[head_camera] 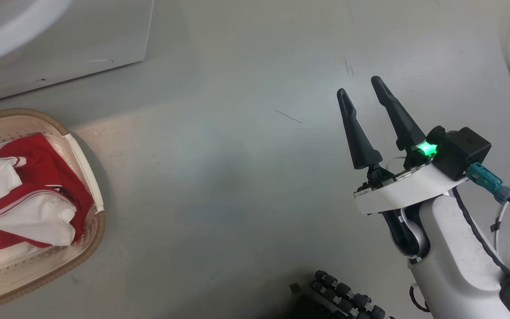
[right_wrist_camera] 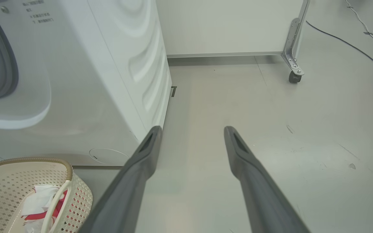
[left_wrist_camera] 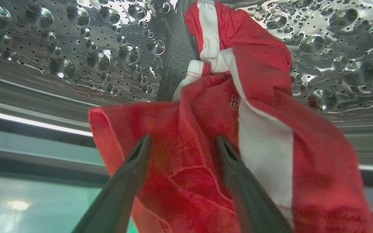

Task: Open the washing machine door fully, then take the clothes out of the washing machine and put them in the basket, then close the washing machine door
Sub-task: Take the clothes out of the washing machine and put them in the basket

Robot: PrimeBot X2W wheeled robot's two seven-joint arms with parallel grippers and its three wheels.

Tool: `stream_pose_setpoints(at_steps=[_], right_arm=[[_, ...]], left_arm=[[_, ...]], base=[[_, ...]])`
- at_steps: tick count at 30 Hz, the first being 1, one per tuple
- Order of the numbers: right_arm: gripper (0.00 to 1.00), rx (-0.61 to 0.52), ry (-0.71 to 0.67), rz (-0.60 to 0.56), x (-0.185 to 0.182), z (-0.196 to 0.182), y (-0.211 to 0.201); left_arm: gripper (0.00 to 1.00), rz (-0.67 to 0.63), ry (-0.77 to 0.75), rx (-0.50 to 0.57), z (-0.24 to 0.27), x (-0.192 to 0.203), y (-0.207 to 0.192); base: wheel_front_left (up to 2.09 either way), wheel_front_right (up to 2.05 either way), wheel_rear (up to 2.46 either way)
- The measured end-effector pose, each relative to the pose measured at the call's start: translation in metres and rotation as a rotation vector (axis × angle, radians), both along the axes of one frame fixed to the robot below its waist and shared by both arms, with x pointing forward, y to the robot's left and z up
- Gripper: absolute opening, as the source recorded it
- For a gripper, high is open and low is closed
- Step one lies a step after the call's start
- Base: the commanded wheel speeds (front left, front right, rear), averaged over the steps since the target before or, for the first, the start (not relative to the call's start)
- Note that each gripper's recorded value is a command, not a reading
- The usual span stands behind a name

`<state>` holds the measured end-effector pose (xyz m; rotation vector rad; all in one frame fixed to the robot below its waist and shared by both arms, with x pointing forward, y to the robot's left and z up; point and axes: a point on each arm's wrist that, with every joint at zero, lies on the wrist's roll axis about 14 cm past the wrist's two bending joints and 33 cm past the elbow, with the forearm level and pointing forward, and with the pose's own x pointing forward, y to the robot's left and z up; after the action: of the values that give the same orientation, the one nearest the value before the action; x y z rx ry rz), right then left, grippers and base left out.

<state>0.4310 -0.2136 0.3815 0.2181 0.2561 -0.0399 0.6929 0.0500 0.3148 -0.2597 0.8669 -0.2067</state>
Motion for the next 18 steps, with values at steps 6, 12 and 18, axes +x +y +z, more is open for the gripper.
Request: stream_pose_setpoints(at_steps=[6,12,18], right_arm=[[1.00,-0.001,-0.001,0.002,0.0019,-0.0003,0.0001],[1.00,0.000,-0.002,0.004,0.0025,-0.0005,0.0007],[1.00,0.000,-0.007,0.007,0.0027,0.0013,0.0014]], left_arm=[[0.00,-0.012,0.025,-0.006,-0.0030,-0.0015,-0.0036],[0.00,-0.032,0.033,-0.010,-0.0028,-0.0031,-0.0060],[0.00,-0.033,0.025,-0.004,-0.0001,-0.0042,-0.0029]], base=[[0.00,0.00,0.00],[0.00,0.00,0.00],[0.00,0.00,0.00]])
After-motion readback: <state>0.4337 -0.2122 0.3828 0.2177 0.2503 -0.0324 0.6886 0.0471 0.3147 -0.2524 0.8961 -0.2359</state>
